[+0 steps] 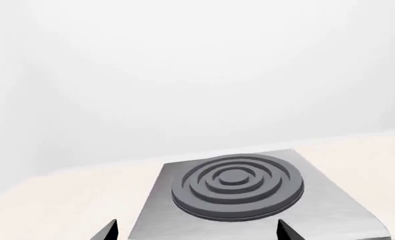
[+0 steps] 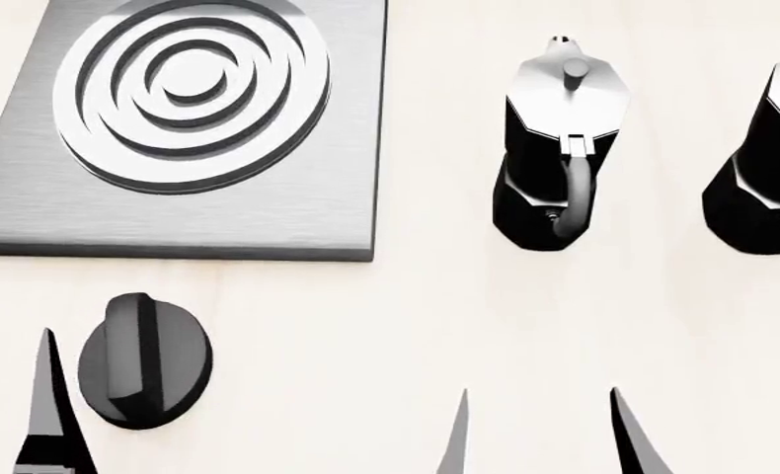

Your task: Turn off the stove.

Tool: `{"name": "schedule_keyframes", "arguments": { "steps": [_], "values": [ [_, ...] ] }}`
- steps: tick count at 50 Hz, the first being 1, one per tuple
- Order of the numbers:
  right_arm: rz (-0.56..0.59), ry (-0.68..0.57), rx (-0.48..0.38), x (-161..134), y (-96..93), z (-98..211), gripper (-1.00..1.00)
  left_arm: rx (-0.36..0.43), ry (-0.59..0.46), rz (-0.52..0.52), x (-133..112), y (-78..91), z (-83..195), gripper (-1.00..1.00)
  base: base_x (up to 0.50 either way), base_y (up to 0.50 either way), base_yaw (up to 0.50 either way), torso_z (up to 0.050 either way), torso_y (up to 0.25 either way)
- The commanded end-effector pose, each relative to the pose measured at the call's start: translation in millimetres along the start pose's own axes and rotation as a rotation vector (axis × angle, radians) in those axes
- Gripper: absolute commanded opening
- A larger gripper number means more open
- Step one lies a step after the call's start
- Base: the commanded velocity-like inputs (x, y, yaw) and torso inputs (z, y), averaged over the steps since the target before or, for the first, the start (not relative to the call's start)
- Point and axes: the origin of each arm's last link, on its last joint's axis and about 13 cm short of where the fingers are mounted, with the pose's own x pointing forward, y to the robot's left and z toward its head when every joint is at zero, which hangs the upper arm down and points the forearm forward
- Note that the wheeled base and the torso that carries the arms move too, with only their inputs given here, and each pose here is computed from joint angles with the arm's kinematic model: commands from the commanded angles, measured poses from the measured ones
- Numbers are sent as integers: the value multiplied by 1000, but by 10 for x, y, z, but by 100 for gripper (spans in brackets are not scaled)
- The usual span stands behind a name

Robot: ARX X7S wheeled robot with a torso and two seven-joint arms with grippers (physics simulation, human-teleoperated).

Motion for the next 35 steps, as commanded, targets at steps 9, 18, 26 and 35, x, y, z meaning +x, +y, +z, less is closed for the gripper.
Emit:
{"name": "schedule_keyframes", "arguments": {
  "steps": [9,18,26,35],
  "values": [
    [-22,-12,-5,58,-4,-24,100,-101,-22,-88,-55,-49,74,100,0,0,0,0,0],
    [-45,-29,1,117,-12,46,100,-122,-27,-101,-48,-61,151,100,0,0,0,0,0],
    [-53,-53,5,175,-6,129,100,-114,-35,-105,-17,-67,178,100,0,0,0,0,0],
    [-53,-70,8,261,-1,189,100,-114,-40,-108,21,-74,202,100,0,0,0,0,0]
  ]
}}
